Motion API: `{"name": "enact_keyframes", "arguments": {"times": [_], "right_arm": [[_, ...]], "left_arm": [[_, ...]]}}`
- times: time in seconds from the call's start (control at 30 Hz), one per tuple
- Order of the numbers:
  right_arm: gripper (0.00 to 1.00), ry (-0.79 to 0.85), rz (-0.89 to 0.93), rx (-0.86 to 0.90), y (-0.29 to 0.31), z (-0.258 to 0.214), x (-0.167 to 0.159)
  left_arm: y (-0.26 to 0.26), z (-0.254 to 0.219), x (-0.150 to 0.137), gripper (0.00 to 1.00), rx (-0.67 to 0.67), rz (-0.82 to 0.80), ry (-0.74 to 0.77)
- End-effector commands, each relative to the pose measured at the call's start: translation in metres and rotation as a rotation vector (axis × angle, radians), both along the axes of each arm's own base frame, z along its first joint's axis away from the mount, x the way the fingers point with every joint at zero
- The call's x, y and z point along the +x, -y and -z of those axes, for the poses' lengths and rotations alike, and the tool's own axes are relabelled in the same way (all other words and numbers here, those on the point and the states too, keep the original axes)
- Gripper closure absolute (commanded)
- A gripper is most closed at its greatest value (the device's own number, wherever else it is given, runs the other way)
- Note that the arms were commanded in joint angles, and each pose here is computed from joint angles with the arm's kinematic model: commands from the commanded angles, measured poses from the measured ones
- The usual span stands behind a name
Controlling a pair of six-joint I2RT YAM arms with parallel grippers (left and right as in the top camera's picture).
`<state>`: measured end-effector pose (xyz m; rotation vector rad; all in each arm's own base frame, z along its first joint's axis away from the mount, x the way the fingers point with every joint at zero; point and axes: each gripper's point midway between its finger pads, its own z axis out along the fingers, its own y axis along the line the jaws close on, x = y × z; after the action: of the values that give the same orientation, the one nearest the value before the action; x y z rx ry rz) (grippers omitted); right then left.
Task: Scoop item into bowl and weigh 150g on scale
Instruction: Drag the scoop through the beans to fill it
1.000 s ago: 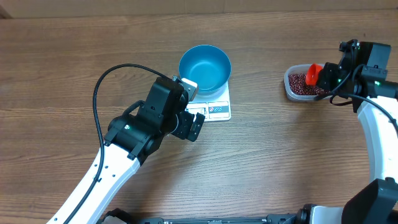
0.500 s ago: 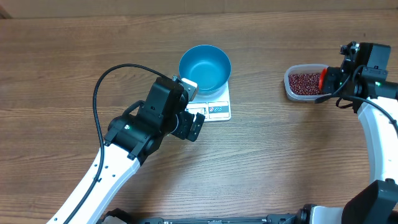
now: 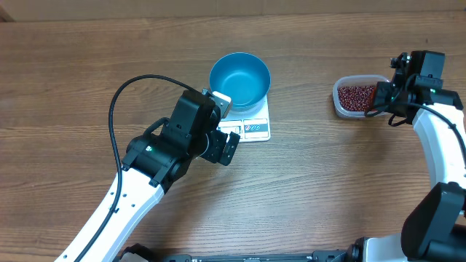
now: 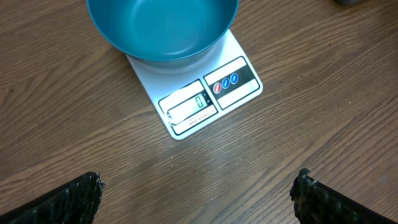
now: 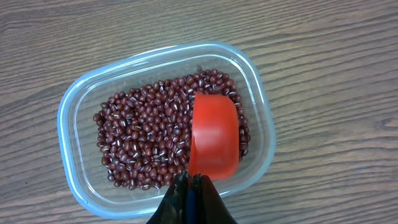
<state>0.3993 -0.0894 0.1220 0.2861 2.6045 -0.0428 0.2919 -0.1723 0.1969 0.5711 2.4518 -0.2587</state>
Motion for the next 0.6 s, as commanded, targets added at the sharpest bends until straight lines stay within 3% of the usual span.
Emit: {"name": "enact_keyframes", "arguments": {"times": [0.0, 0.57], "right_arm": [[0.96, -0.011, -0.028, 0.037, -0.008, 0.007, 0.006], [0.96, -0.014, -0.143, 0.271, -0.049, 0.025, 0.013]], "left_arm": [[0.0, 0.004, -0.001, 0.0, 0.008, 0.014, -0.008], [0.0, 0.004, -0.001, 0.0, 0.008, 0.014, -0.008]]}}
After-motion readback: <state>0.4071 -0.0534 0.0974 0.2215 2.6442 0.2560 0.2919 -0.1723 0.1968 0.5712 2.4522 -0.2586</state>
